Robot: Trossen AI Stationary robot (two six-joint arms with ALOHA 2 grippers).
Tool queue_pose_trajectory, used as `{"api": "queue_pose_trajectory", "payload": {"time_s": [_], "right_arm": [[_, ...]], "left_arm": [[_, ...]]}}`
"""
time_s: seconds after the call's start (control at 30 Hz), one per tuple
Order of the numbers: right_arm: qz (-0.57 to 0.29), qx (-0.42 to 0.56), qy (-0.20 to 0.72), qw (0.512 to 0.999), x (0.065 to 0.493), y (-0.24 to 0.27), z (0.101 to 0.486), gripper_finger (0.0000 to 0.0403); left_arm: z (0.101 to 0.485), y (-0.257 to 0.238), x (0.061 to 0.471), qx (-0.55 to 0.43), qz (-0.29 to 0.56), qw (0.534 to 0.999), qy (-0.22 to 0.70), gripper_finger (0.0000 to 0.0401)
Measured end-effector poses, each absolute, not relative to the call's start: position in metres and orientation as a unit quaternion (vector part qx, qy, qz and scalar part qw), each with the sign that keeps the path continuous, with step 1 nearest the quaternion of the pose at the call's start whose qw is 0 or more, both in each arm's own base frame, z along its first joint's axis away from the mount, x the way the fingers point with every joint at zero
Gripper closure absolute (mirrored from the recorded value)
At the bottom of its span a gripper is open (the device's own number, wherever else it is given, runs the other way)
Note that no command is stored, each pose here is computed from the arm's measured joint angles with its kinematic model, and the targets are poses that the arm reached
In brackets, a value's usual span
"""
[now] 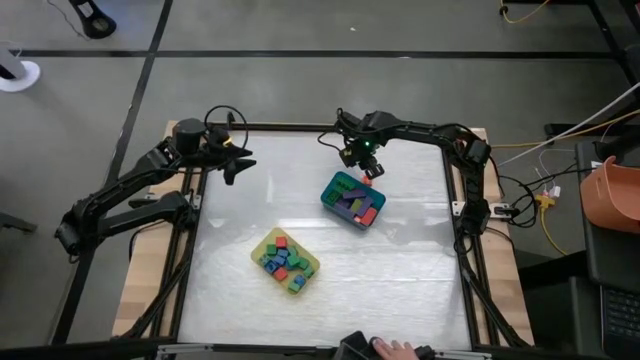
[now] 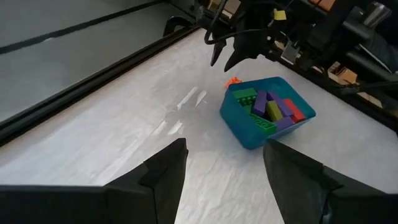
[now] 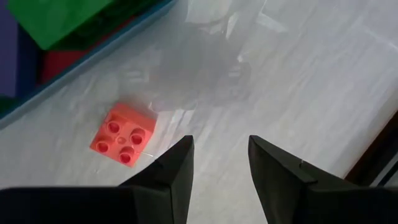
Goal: Sort blocks by size
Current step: Put the small orange game piece into the yellow bin
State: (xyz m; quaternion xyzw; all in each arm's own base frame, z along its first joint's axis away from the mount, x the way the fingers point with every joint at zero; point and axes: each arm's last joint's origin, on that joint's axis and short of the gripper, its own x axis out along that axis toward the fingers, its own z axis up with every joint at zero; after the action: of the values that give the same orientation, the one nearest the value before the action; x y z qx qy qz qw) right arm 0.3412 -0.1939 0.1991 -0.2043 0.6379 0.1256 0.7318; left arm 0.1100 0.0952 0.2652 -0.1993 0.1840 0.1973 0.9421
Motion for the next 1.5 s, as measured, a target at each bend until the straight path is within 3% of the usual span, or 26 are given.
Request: {"api": "queue_pose_trajectory", "payload": {"time_s": [0.37,0.7,0.87,1.1,1.33,1.5], "right_arm": [[0.127,-0.209,0.635,0.732,0.342,-0.194,0.199,0.0251],[0.123,-0.214,0.63,0.736,0.343,-0.195,0.199,0.0251],[0.123,-0.214,0.63,0.736,0.343,-0.195,0.199,0.0251],[0.096,-0.232,0.656,0.712,0.341,-0.197,0.2,0.0251],[0.075,-0.246,0.667,0.699,0.341,-0.199,0.2,0.0251],[0.071,-0.249,0.66,0.705,0.343,-0.2,0.2,0.0251]], "left_arm": [[0.272,0.061,0.077,-0.165,0.193,0.951,0.176,0.0201],[0.266,0.029,0.045,-0.1,0.189,0.977,0.022,0.0201],[0.231,0.038,0.055,-0.138,0.171,0.975,-0.005,0.0201],[0.185,0.049,0.079,-0.149,0.065,0.983,-0.089,0.0201],[0.184,0.043,0.083,-0.097,0.041,0.991,-0.087,0.0201],[0.184,0.042,0.085,-0.051,0.079,0.991,-0.091,0.0201]]}}
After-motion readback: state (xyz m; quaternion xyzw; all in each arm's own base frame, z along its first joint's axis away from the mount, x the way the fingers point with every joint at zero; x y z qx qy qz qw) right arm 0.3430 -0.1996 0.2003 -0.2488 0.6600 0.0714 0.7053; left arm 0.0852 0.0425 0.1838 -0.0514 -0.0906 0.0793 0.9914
